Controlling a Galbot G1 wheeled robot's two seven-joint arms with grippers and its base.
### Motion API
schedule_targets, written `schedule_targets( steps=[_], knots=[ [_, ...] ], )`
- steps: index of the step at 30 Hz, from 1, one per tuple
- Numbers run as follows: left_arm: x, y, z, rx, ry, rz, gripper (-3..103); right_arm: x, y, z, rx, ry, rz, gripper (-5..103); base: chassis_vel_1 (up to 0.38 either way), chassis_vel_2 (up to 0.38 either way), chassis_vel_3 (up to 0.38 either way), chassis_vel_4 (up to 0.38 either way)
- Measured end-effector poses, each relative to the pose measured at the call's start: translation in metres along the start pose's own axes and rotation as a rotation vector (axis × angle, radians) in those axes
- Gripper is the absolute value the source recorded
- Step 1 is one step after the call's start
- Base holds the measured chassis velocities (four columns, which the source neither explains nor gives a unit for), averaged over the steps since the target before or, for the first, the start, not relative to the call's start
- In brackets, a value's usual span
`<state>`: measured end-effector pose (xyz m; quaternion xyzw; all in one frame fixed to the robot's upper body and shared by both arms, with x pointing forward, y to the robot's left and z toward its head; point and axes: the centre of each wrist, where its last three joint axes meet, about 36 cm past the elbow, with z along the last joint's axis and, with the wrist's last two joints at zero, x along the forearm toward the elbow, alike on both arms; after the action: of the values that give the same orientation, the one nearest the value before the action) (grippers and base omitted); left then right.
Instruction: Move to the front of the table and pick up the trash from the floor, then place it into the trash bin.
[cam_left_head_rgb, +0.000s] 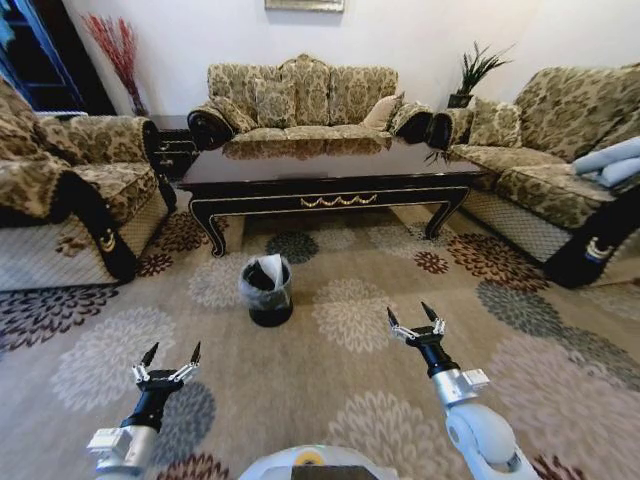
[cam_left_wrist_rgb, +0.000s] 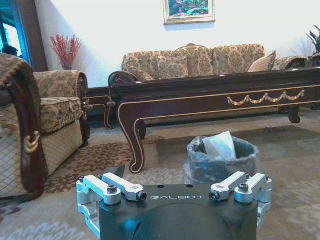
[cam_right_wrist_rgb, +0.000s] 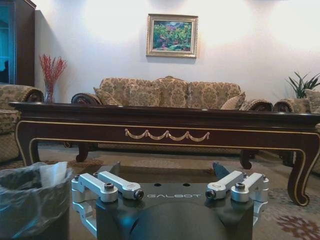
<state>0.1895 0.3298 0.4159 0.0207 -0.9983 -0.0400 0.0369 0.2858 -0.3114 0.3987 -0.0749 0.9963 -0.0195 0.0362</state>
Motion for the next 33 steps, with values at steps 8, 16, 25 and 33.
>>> schedule_targets(
  steps=[8, 16, 25, 33],
  knots=[
    [0.0, 0.0, 0.0, 0.0, 0.0, 0.0, 100, 0.0, 0.0, 0.0, 0.0, 0.0, 0.0, 100, 0.282, -0.287, -0.29, 0.286],
    [0.0, 0.0, 0.0, 0.0, 0.0, 0.0, 100, 0.0, 0.0, 0.0, 0.0, 0.0, 0.0, 100, 0.279, -0.282, -0.283, 0.285],
    [0.0, 0.0, 0.0, 0.0, 0.0, 0.0, 100, 0.0, 0.0, 0.0, 0.0, 0.0, 0.0, 100, 0.295, -0.287, -0.28, 0.295],
    [0.0, 0.0, 0.0, 0.0, 0.0, 0.0, 100, 0.0, 0.0, 0.0, 0.0, 0.0, 0.0, 100, 0.279, -0.271, -0.289, 0.279]
  ],
)
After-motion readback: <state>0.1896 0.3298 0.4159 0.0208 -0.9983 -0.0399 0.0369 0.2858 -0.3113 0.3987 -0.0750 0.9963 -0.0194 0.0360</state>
